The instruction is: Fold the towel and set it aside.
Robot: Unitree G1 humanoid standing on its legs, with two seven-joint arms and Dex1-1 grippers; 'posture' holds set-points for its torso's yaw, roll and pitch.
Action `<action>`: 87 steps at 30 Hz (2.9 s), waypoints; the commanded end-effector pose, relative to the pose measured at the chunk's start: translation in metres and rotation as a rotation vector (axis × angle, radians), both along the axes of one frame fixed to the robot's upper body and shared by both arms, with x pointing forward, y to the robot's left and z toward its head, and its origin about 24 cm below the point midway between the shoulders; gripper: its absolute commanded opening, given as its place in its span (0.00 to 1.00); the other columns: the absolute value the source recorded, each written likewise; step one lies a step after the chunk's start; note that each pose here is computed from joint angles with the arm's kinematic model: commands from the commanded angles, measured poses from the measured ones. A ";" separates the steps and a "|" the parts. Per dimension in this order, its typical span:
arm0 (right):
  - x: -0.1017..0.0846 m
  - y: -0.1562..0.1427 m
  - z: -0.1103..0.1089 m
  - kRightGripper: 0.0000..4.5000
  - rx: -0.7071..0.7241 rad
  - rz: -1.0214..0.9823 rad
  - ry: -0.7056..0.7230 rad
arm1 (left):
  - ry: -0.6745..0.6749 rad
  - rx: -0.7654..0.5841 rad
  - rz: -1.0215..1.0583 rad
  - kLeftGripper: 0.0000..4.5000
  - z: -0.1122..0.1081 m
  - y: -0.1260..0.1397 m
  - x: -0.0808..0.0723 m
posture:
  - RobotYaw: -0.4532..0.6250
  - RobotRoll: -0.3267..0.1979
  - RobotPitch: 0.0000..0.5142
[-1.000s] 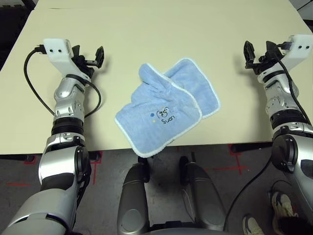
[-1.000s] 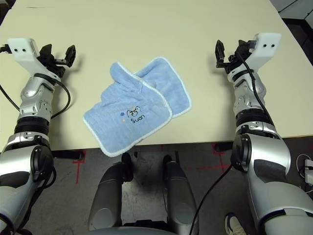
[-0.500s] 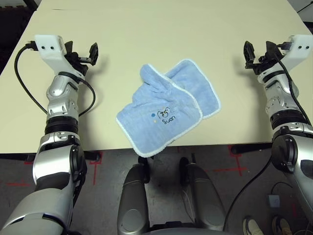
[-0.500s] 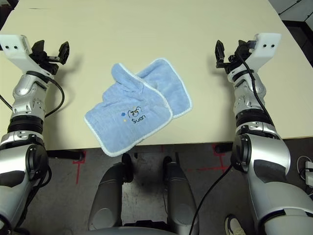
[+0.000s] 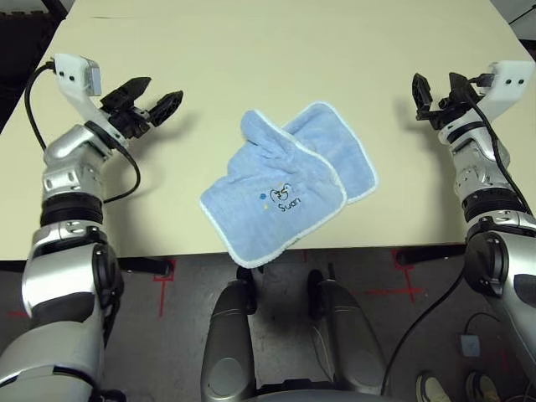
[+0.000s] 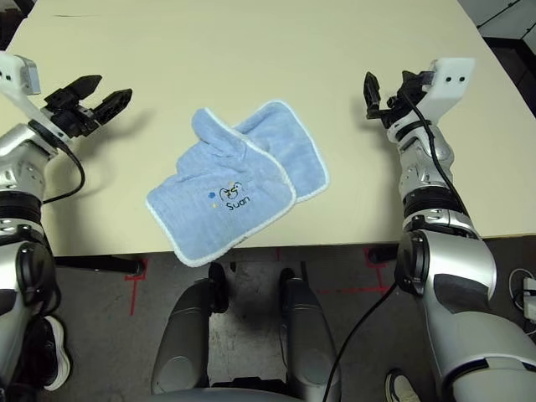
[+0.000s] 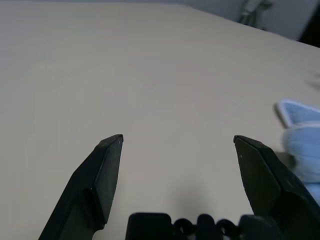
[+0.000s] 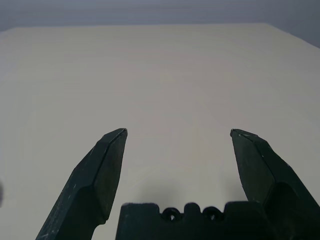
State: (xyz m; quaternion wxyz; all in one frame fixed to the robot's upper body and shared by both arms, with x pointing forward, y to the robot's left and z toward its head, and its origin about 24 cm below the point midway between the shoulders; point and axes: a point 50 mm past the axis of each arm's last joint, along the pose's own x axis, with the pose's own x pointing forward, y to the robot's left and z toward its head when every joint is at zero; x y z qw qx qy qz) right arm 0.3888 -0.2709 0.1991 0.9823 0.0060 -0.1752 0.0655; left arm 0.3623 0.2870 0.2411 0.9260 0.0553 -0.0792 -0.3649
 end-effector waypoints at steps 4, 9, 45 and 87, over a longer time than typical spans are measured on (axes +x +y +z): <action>-0.004 -0.010 0.007 1.00 -0.095 0.121 0.086 | 0.055 0.183 -0.202 1.00 0.000 -0.009 -0.006 | 0.41 0.62 0.65; 0.000 -0.001 0.020 1.00 -0.124 0.242 0.122 | 0.009 0.369 -0.323 1.00 -0.006 -0.013 -0.016 | 0.41 0.62 0.66; 0.028 0.099 0.045 1.00 -0.551 0.517 0.369 | -0.072 0.307 -0.278 1.00 -0.006 -0.022 -0.029 | 0.48 0.62 0.76; 0.028 0.104 0.011 1.00 -0.700 0.510 0.560 | -0.067 0.295 -0.274 1.00 -0.005 -0.029 -0.043 | 0.54 0.62 0.84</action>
